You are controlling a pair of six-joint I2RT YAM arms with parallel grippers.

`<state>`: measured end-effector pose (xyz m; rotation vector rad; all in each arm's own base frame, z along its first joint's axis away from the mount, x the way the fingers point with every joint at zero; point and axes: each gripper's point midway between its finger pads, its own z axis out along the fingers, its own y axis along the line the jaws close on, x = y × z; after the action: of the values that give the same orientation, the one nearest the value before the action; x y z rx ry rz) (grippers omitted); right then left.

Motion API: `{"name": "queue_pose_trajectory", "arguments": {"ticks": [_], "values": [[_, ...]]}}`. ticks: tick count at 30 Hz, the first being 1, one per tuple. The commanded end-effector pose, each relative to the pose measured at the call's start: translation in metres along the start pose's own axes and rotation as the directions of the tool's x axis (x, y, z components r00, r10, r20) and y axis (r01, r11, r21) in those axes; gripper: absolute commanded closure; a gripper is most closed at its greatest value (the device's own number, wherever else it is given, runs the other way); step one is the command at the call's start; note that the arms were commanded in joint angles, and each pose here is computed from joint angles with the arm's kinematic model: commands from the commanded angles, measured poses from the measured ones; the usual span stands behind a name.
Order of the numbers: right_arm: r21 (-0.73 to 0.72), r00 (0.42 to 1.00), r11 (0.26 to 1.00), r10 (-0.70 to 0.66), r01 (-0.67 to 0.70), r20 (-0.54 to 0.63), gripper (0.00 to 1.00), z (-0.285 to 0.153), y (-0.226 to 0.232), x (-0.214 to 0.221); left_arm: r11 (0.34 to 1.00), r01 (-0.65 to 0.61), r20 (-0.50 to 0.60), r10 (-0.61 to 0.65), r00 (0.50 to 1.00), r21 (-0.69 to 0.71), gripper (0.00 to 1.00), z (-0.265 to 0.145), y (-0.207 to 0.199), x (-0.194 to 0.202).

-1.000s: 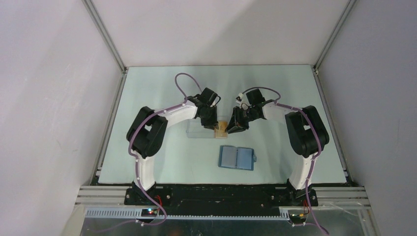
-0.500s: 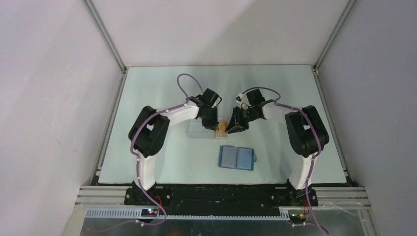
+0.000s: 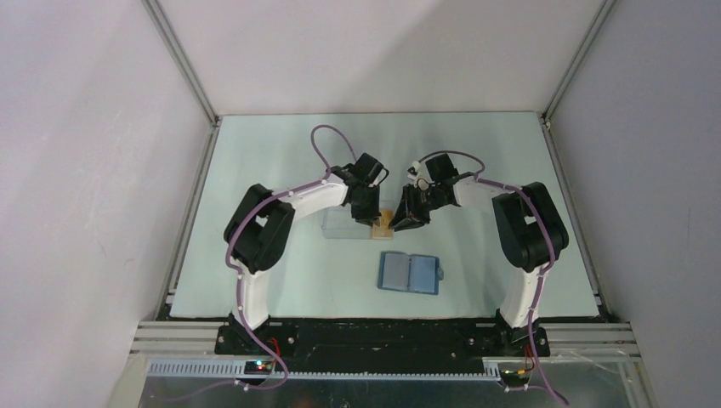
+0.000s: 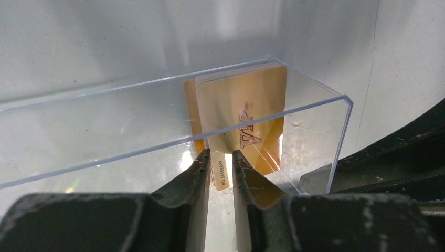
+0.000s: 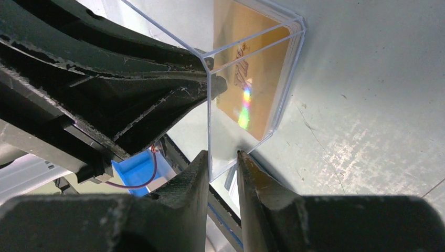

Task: Put the credit cards into the card holder
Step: Pick up the credit card from the storage box.

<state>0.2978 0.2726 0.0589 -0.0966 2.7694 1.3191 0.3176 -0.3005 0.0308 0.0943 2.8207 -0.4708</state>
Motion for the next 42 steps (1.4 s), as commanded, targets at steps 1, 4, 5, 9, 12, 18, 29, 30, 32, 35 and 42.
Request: {"name": "queue_pose_trajectory", "arguments": {"ticks": [1, 4, 5, 9, 12, 18, 29, 30, 32, 35, 42], "values": [[0.022, 0.999, 1.000, -0.008, 0.008, -0.034, 0.72, 0.011, -0.006, 0.007, 0.999, -0.046, 0.050, 0.046, 0.998, 0.007, 0.74, -0.014, -0.012, -0.014], [0.023, 0.999, 1.000, -0.007, 0.008, -0.036, 0.71, 0.011, -0.006, 0.008, 0.998, -0.057, 0.053, 0.057, 0.997, 0.004, 0.74, -0.015, -0.014, -0.014], [0.023, 0.999, 1.000, -0.007, 0.008, -0.037, 0.72, 0.012, -0.006, 0.008, 0.998, -0.060, 0.054, 0.060, 0.997, 0.002, 0.74, -0.016, -0.014, -0.014], [0.024, 0.999, 1.000, -0.007, 0.008, -0.039, 0.72, 0.013, -0.006, 0.009, 0.997, -0.073, 0.060, 0.073, 0.996, -0.004, 0.74, -0.018, -0.017, -0.016], [0.025, 0.999, 1.000, -0.007, 0.008, -0.040, 0.71, 0.013, -0.006, 0.009, 0.997, -0.079, 0.064, 0.080, 0.995, -0.004, 0.74, -0.021, -0.019, -0.016], [0.028, 0.999, 1.000, -0.006, 0.007, -0.042, 0.71, 0.013, -0.007, 0.010, 0.997, -0.081, 0.072, 0.079, 0.994, 0.017, 0.75, -0.027, -0.026, -0.018], [0.026, 0.999, 1.000, -0.008, 0.009, -0.040, 0.71, 0.013, -0.006, 0.009, 0.994, -0.073, 0.102, 0.065, 0.993, 0.079, 0.80, -0.049, -0.042, -0.025], [0.026, 0.999, 1.000, -0.008, 0.009, -0.040, 0.72, 0.013, -0.006, 0.009, 0.994, -0.072, 0.101, 0.064, 0.993, 0.082, 0.80, -0.049, -0.042, -0.024], [0.027, 0.999, 1.000, -0.009, 0.010, -0.040, 0.72, 0.013, -0.006, 0.010, 0.994, -0.070, 0.102, 0.062, 0.993, 0.083, 0.80, -0.051, -0.042, -0.023], [0.028, 0.999, 1.000, -0.008, 0.009, -0.040, 0.72, 0.013, -0.006, 0.010, 0.994, -0.067, 0.105, 0.058, 0.993, 0.085, 0.80, -0.053, -0.042, -0.023], [0.027, 0.999, 1.000, -0.006, 0.007, -0.044, 0.72, 0.015, -0.007, 0.010, 0.992, -0.064, 0.090, 0.054, 0.994, 0.106, 0.79, -0.053, -0.048, -0.019]]}}
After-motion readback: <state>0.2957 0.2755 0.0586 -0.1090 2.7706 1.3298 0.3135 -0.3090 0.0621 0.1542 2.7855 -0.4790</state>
